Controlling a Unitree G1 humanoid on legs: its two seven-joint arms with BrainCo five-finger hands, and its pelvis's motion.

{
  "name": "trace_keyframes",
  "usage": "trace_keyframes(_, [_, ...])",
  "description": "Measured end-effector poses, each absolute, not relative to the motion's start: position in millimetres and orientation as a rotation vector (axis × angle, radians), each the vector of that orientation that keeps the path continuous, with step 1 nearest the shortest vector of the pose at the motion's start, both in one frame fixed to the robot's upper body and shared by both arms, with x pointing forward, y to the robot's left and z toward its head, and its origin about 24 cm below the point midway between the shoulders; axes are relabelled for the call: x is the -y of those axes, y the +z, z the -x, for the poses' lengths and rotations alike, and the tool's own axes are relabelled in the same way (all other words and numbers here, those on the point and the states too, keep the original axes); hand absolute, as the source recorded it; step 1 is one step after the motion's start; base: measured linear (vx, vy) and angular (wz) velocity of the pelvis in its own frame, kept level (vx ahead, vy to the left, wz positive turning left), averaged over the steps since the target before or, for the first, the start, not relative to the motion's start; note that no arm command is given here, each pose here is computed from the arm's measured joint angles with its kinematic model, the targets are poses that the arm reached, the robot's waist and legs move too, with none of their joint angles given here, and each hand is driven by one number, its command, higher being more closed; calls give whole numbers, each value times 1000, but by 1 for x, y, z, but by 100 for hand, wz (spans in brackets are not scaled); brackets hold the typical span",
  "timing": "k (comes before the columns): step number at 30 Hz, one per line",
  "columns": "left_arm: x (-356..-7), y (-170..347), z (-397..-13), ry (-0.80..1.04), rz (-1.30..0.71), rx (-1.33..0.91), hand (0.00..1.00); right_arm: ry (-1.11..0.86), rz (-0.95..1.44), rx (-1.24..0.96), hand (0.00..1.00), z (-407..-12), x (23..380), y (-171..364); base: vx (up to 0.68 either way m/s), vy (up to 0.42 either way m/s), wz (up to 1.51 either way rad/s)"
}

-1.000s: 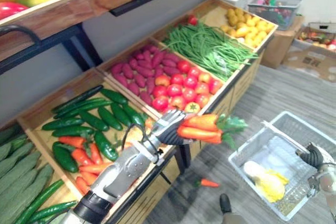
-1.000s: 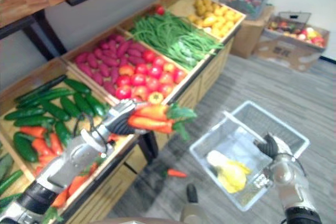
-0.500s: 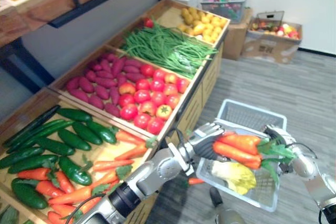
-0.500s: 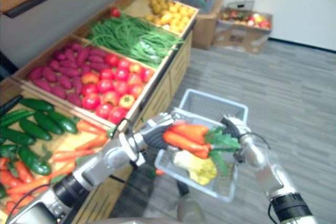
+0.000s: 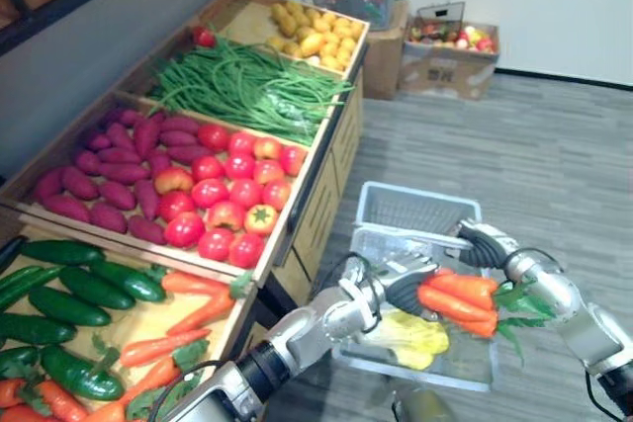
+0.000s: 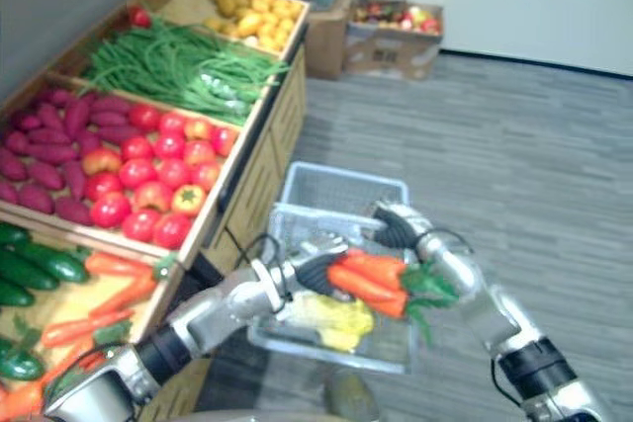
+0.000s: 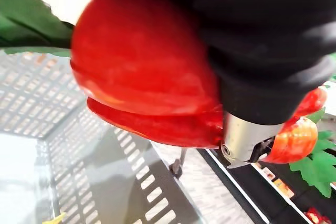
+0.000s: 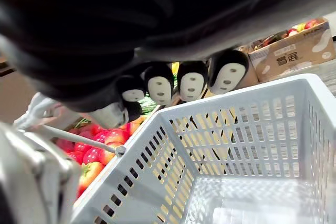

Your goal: Pick vegetable in the basket

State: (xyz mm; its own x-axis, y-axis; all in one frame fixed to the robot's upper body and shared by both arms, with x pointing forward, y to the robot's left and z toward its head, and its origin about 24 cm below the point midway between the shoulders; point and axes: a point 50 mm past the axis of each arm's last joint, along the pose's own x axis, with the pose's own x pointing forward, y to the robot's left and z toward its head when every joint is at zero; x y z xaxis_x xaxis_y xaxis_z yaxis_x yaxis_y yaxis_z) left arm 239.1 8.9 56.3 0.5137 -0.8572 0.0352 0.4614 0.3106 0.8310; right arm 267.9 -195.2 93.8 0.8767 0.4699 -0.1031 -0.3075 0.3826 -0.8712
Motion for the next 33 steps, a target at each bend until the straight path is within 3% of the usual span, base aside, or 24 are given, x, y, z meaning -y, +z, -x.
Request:
trace_keyframes(13, [-14, 35, -247, -915, -927, 419, 100, 487, 1094, 237, 100, -279, 190, 112, -28, -44, -7])
trace_keyframes(18, [-30, 16, -260, -874, -1040, 312, 100, 510, 1067, 228, 100, -279, 191, 114, -29, -42, 2])
trace_keyframes(19, [-35, 11, -266, -867, -1080, 277, 0, 520, 1059, 220, 100, -279, 192, 115, -29, -38, 2])
trace_keyframes(33, [-52, -4, -291, -797, -1189, 125, 0, 573, 1026, 207, 100, -276, 196, 123, -19, -29, -4])
